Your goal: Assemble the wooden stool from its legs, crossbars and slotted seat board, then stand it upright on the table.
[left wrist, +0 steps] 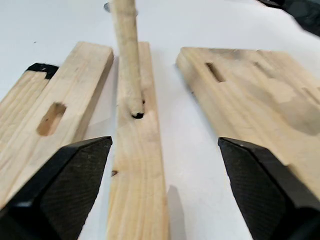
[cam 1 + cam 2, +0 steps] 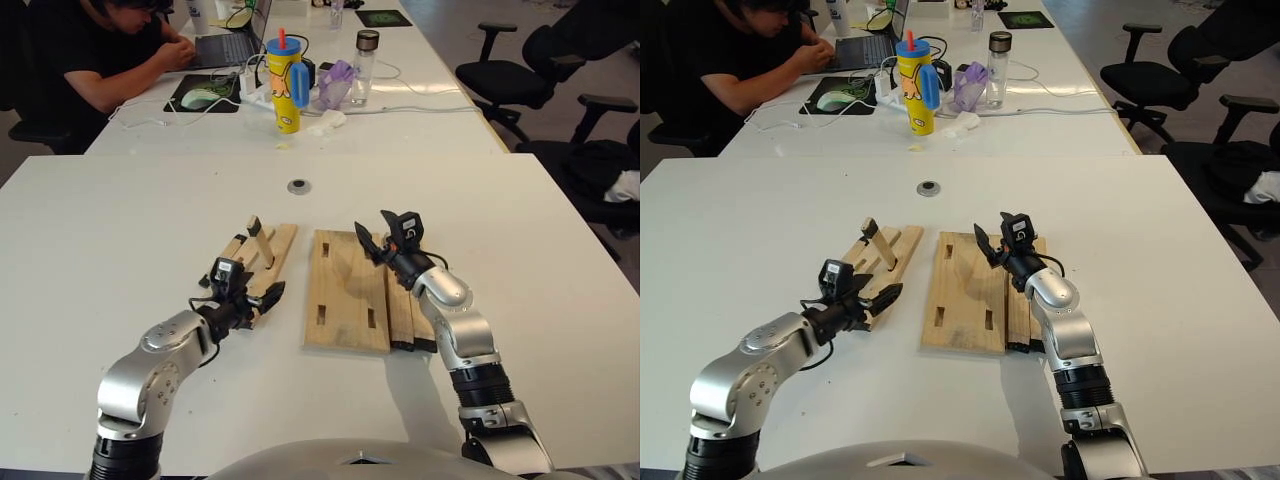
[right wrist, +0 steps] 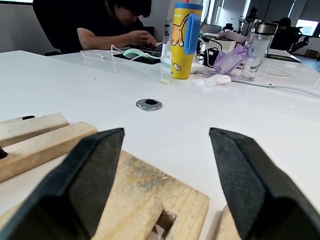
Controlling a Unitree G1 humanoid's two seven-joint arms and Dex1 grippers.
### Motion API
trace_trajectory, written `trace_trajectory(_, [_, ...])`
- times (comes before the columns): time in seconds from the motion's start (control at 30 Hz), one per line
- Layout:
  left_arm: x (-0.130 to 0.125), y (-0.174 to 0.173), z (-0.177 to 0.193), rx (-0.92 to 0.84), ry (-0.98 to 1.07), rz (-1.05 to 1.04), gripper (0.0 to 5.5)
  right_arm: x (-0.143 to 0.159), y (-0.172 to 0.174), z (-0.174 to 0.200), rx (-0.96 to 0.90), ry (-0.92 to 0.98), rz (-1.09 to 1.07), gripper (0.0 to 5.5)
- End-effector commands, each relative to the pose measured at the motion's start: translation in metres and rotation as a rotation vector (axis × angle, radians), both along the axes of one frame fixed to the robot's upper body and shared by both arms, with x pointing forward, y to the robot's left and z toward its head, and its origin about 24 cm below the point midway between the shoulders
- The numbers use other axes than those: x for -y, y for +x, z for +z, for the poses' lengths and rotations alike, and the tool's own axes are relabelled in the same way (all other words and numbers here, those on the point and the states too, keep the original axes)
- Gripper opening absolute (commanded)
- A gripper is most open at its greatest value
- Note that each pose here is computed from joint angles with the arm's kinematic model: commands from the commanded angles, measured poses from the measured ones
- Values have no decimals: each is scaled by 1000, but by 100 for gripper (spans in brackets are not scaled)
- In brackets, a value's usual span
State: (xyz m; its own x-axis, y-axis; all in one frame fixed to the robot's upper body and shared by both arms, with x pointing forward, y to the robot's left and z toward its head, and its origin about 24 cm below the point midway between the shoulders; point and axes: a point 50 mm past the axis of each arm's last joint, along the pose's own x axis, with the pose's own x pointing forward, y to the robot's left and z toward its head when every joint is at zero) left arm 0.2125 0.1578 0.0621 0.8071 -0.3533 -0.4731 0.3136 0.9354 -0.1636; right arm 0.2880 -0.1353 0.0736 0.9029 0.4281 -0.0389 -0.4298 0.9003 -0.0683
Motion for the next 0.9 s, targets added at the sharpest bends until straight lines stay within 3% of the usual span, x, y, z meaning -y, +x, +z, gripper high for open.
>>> trace_trajectory(0.03, [5,6,-5,-13,35,56,394,-1,1,2,-1,-8,2,315])
trace_trajectory(0.3, [14,6,-23,-101,96,10,394,-4,3,4,1,-4,13,315])
trace_trajectory(0.67, [-8,12,-39,-80,280,-49,238,28,4,27,1,16,-32,315])
trace_trajectory(0.77, [0,27,-18,43,174,-57,205,33,3,35,-7,2,-5,315])
trace_trajectory(0.9, [8,47,29,224,-156,-125,205,34,8,47,-28,107,28,315])
